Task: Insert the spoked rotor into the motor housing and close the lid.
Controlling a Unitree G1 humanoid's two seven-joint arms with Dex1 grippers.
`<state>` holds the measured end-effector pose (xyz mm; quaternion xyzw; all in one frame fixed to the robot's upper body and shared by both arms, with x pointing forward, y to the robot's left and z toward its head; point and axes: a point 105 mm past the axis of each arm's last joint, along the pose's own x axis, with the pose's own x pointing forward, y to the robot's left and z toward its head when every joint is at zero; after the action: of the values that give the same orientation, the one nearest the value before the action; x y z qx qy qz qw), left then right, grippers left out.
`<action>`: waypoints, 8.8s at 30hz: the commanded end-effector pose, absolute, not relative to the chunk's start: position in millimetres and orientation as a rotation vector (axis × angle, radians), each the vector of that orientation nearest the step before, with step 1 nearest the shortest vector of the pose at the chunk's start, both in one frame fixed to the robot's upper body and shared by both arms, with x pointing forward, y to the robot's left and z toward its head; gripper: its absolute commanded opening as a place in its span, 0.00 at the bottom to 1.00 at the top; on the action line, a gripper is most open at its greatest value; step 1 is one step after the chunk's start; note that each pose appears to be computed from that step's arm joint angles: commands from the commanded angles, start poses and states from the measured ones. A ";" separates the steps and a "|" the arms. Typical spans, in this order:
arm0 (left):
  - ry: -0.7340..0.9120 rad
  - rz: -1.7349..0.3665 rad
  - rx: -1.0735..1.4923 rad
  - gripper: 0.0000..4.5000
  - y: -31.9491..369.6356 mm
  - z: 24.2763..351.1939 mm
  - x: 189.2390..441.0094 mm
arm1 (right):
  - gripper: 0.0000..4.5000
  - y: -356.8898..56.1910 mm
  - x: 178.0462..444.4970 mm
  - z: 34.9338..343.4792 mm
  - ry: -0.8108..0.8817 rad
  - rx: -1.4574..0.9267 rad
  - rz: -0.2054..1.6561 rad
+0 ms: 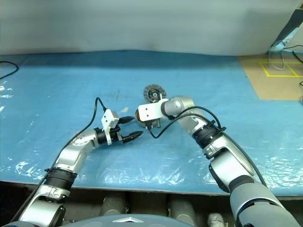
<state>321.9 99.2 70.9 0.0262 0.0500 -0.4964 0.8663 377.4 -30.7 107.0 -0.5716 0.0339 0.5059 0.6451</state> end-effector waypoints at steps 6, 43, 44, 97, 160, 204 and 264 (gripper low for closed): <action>0.060 -1.053 0.066 1.00 97.2 86.3 322.6 | 0.01 -39.2 372.8 114.5 0.126 -1.174 1.146; 0.081 -1.093 -0.008 1.00 99.8 82.9 297.7 | 0.01 -15.9 367.9 160.2 -0.154 -1.758 1.451; 0.082 -1.096 -0.010 1.00 99.7 82.7 294.6 | 0.01 -14.1 367.6 159.3 -0.164 -1.780 1.463; 0.092 -1.051 -0.007 1.00 91.4 73.2 288.1 | 0.16 -2.2 375.1 134.9 -0.281 -2.169 1.559; 0.097 -1.068 -0.007 1.00 89.6 73.7 287.9 | 0.38 5.7 373.1 159.2 -0.324 -2.175 1.536; -0.007 -1.134 -0.095 1.00 89.1 138.3 309.1 | 0.38 -132.9 425.9 165.3 0.367 -0.644 0.885; 0.014 -1.142 -0.061 1.00 88.5 137.4 307.8 | 0.18 -143.5 367.6 159.5 0.330 -0.686 1.109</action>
<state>310.5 85.8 126.5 -0.0329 0.0264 -0.5366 0.8428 375.3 -150.9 124.6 -0.3241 0.2095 0.4894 0.7820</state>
